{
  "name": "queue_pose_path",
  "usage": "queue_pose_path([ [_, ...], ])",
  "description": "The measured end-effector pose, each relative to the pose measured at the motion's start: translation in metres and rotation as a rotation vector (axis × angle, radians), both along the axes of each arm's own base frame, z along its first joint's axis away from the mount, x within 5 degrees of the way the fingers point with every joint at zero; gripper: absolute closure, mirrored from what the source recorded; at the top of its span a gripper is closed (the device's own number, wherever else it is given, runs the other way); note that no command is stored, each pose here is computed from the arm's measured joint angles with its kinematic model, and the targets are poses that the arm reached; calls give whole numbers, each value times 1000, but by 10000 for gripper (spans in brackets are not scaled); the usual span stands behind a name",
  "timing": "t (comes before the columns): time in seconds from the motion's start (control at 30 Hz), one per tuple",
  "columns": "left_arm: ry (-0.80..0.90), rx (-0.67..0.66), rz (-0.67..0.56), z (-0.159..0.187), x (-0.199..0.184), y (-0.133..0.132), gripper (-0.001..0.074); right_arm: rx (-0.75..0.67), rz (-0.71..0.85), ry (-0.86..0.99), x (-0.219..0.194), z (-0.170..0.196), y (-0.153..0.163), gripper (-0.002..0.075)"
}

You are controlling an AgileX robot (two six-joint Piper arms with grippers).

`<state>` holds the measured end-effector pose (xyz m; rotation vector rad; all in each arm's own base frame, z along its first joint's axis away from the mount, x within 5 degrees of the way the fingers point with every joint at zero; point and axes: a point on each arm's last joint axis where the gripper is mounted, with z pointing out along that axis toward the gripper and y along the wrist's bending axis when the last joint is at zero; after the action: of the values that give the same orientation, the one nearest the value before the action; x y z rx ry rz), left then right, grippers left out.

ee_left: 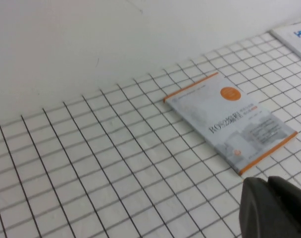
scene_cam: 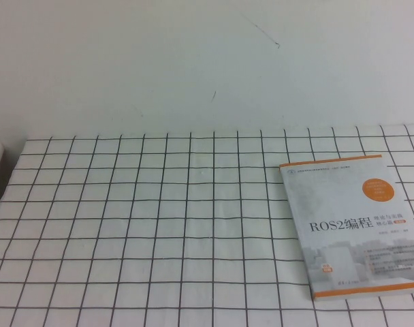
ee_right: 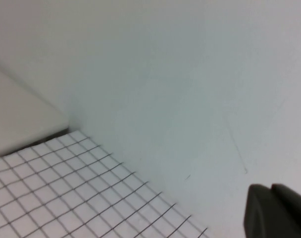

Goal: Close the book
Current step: 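Close the open booklet and leave it lying on the table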

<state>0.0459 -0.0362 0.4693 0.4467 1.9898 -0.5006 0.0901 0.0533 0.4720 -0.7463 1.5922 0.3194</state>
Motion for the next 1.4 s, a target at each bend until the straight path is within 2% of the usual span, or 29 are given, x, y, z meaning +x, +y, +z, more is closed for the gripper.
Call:
queue_pose_path([
  [0.13,101,15,28,-58,7,-3,736,18,-45,-58,-19,-7,-1,729],
  [0.27,121,48,46,-88,19,-7,736,13,-94,-49,-40,-36,-3,729],
  [0.57,-141,106,106,-114,48,-9,736,-135,-202,-21,-61,-142,-13,729],
  [0.9,-23,188,99,-142,48,-8,736,-187,-174,163,-51,-215,-14,729],
  [1.2,69,266,96,-170,44,-4,737,-192,-191,172,-46,-230,-16,729],
  [1.3,12,250,130,-173,34,4,737,-193,-191,171,-46,-230,-16,729],
  [1.4,-114,156,211,-178,25,14,737,-192,-192,170,-46,-230,-16,729],
])
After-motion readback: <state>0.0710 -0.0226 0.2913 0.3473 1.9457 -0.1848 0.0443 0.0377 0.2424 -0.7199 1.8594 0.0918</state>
